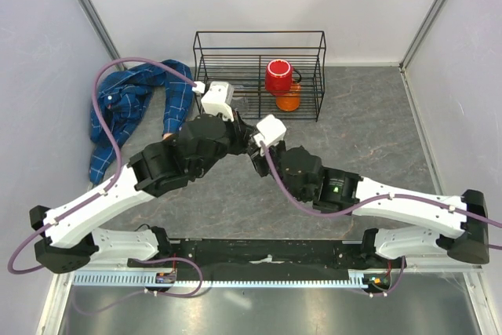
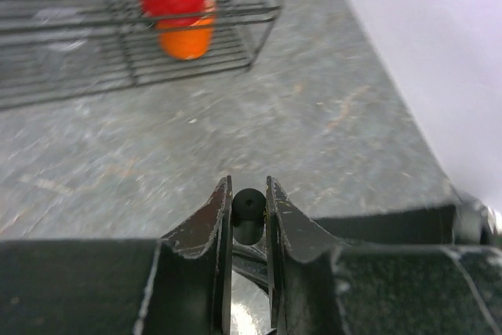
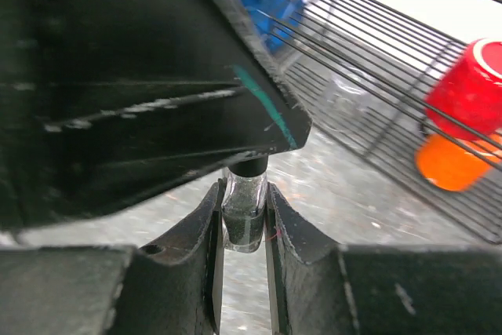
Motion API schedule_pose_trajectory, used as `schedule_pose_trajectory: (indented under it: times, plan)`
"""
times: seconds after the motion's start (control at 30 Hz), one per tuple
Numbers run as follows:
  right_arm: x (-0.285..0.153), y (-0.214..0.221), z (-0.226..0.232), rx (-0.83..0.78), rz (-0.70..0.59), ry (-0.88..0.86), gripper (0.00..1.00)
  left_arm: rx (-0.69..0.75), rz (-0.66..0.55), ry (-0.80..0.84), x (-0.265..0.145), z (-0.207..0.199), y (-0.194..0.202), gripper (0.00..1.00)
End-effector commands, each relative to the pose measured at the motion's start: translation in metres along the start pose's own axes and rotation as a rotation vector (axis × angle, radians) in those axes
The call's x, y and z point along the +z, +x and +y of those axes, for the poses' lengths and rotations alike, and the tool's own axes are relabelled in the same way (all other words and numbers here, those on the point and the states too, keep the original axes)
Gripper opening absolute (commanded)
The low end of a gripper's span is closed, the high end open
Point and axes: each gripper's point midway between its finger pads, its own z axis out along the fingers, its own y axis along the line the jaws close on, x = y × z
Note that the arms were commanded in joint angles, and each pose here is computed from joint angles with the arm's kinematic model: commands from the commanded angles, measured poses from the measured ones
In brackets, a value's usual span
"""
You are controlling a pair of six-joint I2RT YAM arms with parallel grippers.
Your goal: Paint the nails
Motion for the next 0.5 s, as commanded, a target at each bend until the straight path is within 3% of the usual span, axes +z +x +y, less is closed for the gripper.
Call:
schedule_pose_trajectory:
  times: [0.0,0.1,0.13,0.17,0.2,0.3,0.47]
  plan:
    - [0.003,-0.029,-0.011,-0.052,-0.086,0.101,0.0,-0.121,0.037,-0.162,-0.004,0.019,0.013,0.02]
    - [-0.003,-0.028,-0.001,-0.052,-0.109,0.013,0.0,-0.166,0.012,-0.123,-0.024,0.021,0.0,0.02]
    - [-0.008,-0.034,0.005,-0.028,-0.129,-0.043,0.0,-0.165,0.022,-0.085,-0.028,0.017,0.001,0.08]
    - [-0.011,-0.034,0.008,-0.025,-0.134,-0.082,0.0,-0.173,0.013,-0.056,-0.033,0.014,-0.003,0.15]
    - [-0.013,-0.028,0.011,-0.019,-0.129,-0.11,0.0,-0.191,0.004,-0.012,-0.044,0.012,-0.01,0.34]
    - [-0.022,-0.026,0.02,0.002,-0.138,-0.225,0.0,-0.192,-0.006,0.104,-0.066,0.003,-0.019,0.68]
    - [-0.039,-0.016,0.031,0.046,-0.116,-0.414,0.0,-0.182,-0.057,0.282,-0.104,-0.006,-0.036,0.86]
